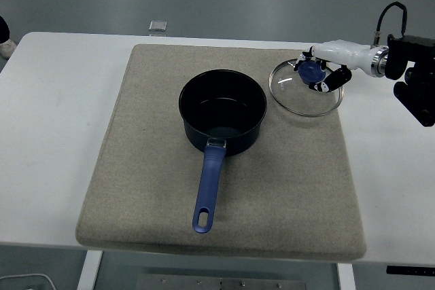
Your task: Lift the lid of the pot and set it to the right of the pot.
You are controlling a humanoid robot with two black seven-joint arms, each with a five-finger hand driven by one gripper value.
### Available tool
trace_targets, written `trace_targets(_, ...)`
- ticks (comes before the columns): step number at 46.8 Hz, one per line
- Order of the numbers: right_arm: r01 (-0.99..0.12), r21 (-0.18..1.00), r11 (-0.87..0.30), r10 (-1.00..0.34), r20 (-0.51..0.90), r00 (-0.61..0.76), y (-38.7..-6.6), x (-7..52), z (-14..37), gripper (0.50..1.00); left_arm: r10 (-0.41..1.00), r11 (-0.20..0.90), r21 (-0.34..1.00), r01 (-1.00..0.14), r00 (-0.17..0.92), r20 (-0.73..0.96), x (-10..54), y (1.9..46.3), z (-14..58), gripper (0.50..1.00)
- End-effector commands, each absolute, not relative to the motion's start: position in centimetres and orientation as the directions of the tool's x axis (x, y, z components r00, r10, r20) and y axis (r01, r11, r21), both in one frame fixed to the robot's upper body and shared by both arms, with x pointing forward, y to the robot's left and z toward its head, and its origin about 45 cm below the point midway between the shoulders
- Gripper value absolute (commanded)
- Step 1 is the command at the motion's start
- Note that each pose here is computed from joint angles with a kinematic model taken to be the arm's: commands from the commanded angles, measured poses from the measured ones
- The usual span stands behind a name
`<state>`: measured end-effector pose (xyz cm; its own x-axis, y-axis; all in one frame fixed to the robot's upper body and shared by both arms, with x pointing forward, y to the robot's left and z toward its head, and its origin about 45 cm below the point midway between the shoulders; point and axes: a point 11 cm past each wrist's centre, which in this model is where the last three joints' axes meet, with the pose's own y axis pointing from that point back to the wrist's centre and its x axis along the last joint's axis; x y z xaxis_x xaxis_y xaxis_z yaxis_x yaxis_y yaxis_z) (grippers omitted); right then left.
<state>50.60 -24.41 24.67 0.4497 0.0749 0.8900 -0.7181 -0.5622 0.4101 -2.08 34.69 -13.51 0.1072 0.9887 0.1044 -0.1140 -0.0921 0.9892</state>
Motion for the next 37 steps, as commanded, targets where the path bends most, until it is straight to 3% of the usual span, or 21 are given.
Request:
trace_targets(1, -0.717, 0.406, -0.566, 0.063, 0.889, 0.454, -24.19, 50.6, 24.67, 0.722, 0.989, -0.092, 0.989, -0.114, 0.109, 0.104, -2.07, 34.69, -13.51, 1.0)
trace_targets(2, -0.717, 0.406, -0.566, 0.059, 0.888, 0.456, -24.2, 50.59, 24.67, 0.76, 0.989, -0.092, 0.989, -0.114, 0.107, 0.104, -2.07, 34.69, -13.51, 1.0)
trace_targets(8, -0.718, 0.405, -0.567, 0.053, 0.887, 0.458, -24.21, 50.61, 24.75, 0.825, 0.989, -0.092, 0.989, -0.114, 0.107, 0.104, -2.07, 34.69, -13.51, 1.0)
trace_targets(37, -0.72, 0.409, -0.561, 0.05, 0.885, 0.464, -24.69, 50.48, 24.47, 0.829, 0.989, -0.092, 0.989, -0.114, 0.107, 0.104, -2.07, 34.69, -13.51, 1.0)
